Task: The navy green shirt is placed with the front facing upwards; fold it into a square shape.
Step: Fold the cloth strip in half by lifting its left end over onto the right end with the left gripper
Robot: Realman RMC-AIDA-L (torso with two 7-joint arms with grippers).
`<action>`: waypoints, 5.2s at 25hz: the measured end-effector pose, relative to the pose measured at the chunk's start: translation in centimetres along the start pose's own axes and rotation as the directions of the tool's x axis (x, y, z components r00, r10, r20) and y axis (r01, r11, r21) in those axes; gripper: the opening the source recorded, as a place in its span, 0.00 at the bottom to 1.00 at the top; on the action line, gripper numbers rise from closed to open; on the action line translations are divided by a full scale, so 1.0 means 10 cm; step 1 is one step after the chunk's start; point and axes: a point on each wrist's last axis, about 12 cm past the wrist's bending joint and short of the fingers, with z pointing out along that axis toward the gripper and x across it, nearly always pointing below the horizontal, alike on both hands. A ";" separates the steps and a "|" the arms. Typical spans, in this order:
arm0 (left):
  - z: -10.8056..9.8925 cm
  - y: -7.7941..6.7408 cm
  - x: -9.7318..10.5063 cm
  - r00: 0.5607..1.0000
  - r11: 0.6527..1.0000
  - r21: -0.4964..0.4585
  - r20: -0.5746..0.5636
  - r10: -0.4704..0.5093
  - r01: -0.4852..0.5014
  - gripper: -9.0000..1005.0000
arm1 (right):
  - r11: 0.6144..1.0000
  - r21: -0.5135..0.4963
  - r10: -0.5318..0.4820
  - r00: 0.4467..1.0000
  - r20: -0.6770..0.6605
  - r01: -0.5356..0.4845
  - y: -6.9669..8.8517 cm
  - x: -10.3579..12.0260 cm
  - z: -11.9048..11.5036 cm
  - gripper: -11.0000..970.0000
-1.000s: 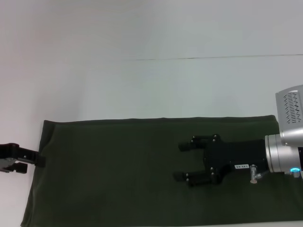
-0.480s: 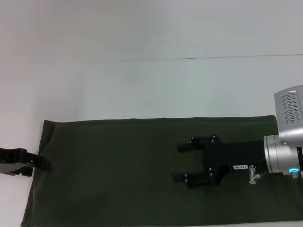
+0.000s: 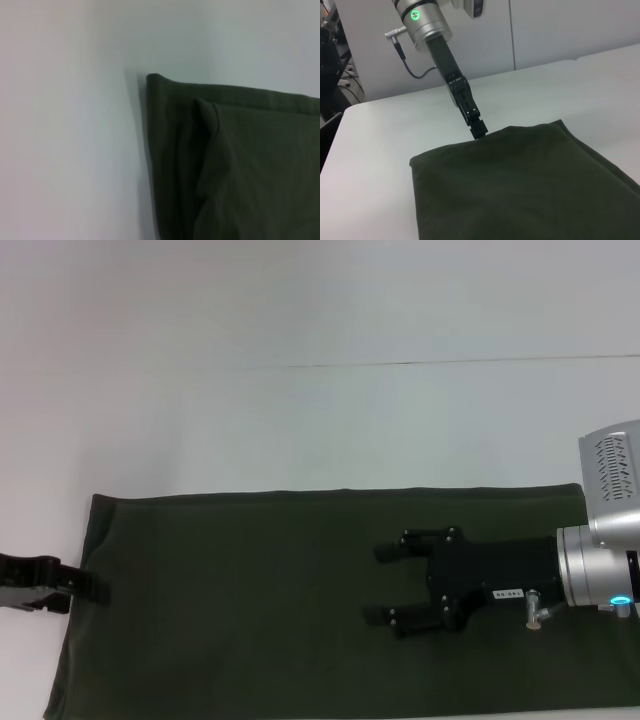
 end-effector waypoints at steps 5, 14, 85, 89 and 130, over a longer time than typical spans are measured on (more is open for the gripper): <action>0.03 0.00 0.00 1.000 1.000 -0.004 -0.004 0.005 -0.005 0.65 | 1.000 0.000 0.002 1.000 0.000 -0.002 0.00 0.00 0.00 0.88; 0.04 0.01 0.00 1.000 1.000 -0.017 0.000 0.008 -0.008 0.65 | 1.000 -0.004 0.004 1.000 0.002 -0.004 0.01 0.01 0.00 0.88; 0.21 -0.15 0.00 0.999 0.998 0.063 -0.033 -0.029 0.032 0.07 | 0.999 -0.022 0.026 1.000 0.014 -0.026 0.01 -0.03 -0.03 0.88; 0.17 -0.13 -0.02 0.999 0.998 0.045 -0.012 -0.031 0.031 0.09 | 0.999 -0.023 0.027 1.000 0.014 -0.027 0.01 -0.03 -0.03 0.88; 0.05 -0.08 -0.04 0.999 0.996 -0.091 -0.033 -0.006 0.003 0.71 | 1.000 -0.021 0.019 1.000 0.022 -0.018 -0.01 -0.07 -0.06 0.88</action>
